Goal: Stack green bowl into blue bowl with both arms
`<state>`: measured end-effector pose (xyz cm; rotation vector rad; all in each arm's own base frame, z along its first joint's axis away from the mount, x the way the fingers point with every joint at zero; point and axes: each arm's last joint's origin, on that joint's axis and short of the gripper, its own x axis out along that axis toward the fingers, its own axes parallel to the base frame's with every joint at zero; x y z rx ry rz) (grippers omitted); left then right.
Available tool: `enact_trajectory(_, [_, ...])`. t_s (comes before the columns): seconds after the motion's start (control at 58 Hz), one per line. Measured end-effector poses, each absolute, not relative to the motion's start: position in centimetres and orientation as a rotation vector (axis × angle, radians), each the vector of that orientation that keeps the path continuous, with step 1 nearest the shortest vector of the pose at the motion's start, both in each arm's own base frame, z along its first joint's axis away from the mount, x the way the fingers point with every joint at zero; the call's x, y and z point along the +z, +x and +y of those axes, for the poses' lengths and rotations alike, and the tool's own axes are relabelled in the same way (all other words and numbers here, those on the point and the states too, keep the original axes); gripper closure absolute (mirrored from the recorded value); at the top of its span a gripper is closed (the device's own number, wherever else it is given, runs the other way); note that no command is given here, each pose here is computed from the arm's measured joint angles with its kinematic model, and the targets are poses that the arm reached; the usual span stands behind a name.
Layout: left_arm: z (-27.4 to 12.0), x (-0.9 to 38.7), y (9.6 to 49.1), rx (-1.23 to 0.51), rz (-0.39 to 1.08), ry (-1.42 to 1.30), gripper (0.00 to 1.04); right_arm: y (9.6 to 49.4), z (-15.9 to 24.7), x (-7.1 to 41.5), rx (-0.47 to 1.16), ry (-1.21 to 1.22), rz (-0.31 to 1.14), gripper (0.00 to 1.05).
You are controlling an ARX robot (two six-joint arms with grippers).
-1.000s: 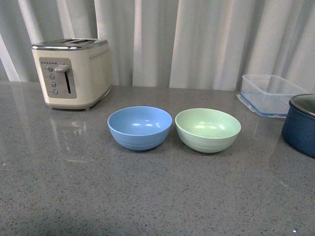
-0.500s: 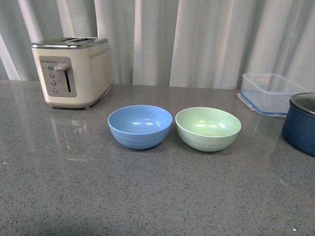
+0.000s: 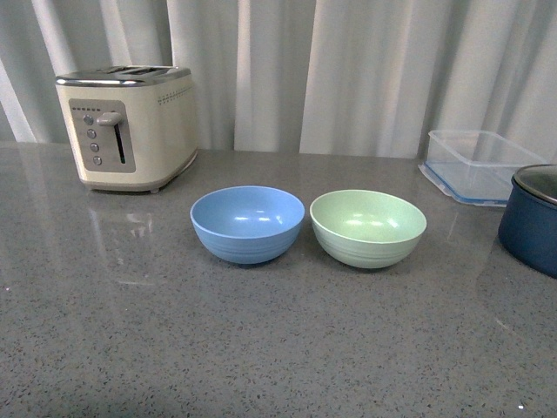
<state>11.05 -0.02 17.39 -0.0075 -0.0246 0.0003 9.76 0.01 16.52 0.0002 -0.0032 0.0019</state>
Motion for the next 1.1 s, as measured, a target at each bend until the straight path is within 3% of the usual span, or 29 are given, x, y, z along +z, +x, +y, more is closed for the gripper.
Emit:
enact_trajectory(0.517, [0.0, 17.1, 9.7, 0.0, -0.019, -0.007, 1.01, 9.8, 0.0, 16.5, 0.002, 0.0, -0.003, 0.1])
enact_trajectory(1.103, [0.0, 17.1, 9.7, 0.0, -0.018, -0.007, 0.05, 9.8, 0.0, 16.5, 0.002, 0.0, -0.003, 0.1])
